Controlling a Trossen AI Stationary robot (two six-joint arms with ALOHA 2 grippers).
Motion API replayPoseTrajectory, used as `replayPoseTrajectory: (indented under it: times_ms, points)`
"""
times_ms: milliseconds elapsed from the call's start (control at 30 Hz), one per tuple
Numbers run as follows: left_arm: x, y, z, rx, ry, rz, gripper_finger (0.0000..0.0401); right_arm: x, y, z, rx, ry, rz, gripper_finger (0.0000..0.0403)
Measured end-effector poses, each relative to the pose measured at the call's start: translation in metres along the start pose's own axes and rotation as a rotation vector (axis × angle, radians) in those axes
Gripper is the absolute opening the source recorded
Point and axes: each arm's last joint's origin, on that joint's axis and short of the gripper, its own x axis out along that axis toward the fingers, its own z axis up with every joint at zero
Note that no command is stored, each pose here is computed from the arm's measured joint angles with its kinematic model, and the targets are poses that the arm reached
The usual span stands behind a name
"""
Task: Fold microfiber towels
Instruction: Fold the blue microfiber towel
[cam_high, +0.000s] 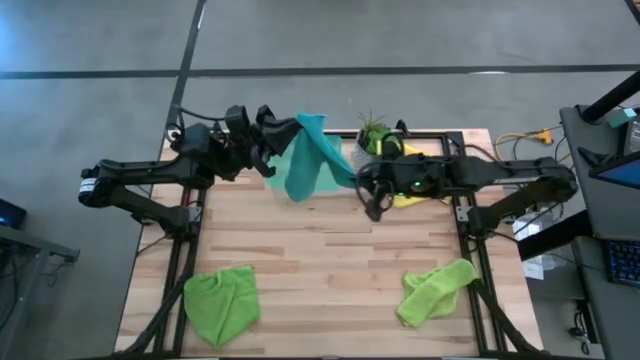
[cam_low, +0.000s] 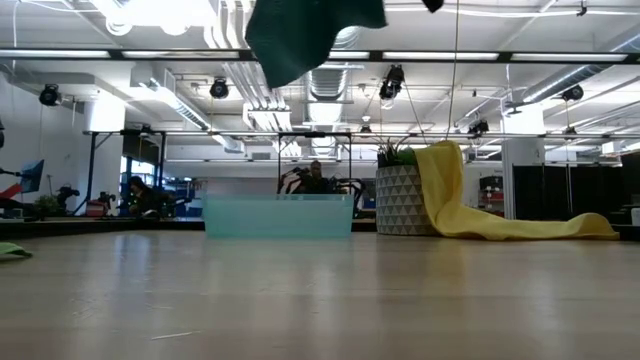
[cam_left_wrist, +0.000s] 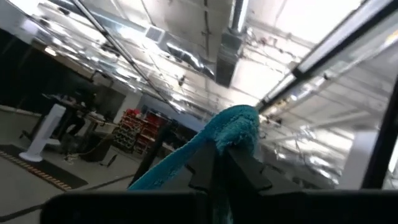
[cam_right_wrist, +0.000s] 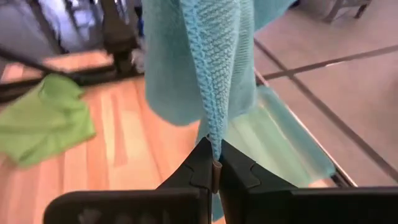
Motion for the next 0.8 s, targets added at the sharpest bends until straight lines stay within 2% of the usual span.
replayPoseTrajectory:
  times_ms: [100, 267, 433, 600, 800]
  points:
    - [0.000, 0.001, -0.006, 0.022, 0.073, -0.019, 0.0065, -0.017, -0.006, -0.003, -0.011, 0.033, 0.026, 0.0009]
    - [0.001, 0.006, -0.023, 0.038, 0.222, -0.037, 0.0157, -0.039, -0.013, -0.005, -0.027, 0.039, 0.076, 0.0009]
    - [0.002, 0.012, -0.042, 0.093, 0.362, -0.010, 0.0234, -0.055, -0.020, -0.004, -0.067, 0.107, 0.076, 0.0009]
    - [0.010, 0.015, -0.052, 0.102, 0.383, -0.007, 0.0257, -0.065, -0.022, 0.000, -0.102, 0.203, 0.072, 0.0009]
    - [0.042, 0.019, -0.086, 0.126, 0.525, -0.049, 0.0258, -0.066, -0.022, 0.018, -0.070, 0.201, 0.090, 0.0009]
